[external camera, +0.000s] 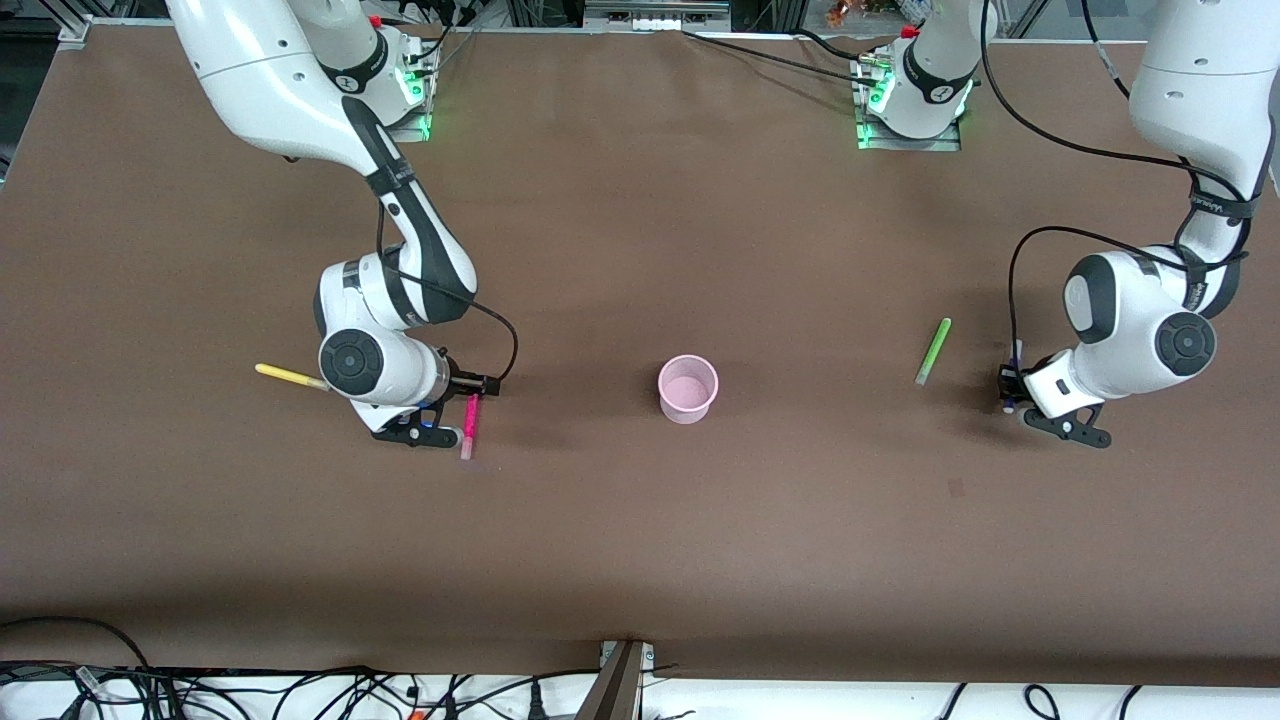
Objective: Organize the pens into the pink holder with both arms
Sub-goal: 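Lift the blue pen with the left gripper while the right gripper grasps the marker, then carry the blue pen over the pink cup and drop it in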
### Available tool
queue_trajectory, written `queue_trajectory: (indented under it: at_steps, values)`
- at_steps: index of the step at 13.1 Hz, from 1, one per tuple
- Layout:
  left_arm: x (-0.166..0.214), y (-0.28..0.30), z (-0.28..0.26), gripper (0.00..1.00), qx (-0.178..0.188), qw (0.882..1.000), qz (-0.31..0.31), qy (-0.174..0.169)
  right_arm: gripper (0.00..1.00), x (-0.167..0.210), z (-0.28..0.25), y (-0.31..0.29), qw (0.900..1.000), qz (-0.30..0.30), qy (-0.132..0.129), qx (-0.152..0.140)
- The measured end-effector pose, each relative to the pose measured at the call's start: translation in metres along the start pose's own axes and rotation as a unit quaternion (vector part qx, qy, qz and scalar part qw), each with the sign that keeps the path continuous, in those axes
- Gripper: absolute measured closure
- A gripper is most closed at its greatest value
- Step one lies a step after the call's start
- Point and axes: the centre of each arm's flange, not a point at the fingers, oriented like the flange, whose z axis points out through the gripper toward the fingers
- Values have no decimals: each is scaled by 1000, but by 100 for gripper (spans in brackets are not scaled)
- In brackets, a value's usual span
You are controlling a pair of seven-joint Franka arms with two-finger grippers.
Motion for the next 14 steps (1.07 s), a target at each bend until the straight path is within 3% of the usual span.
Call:
queue_trajectory:
  at_steps: [5,8,9,10,12,13,14]
  values:
    - [28,35,-115,82,-39,996,38,-68,23,-4,21,3,1000,2,5,0]
    - [50,101,-141,82,-67,986,132,-76,31,-3,20,3,1000,2,10,3]
    - [56,124,-141,82,-89,980,165,-67,37,-3,20,2,1000,3,11,3]
    - [62,143,-139,82,-118,974,188,-54,37,-3,20,2,1000,3,12,3]
    - [76,178,-140,82,-164,957,239,-5,52,-2,21,3,1000,3,13,4]
    - [87,202,-146,82,-170,948,269,27,53,-2,22,3,1000,4,13,3]
    - [96,230,-154,82,-169,939,292,59,65,-2,23,3,1000,4,12,3]
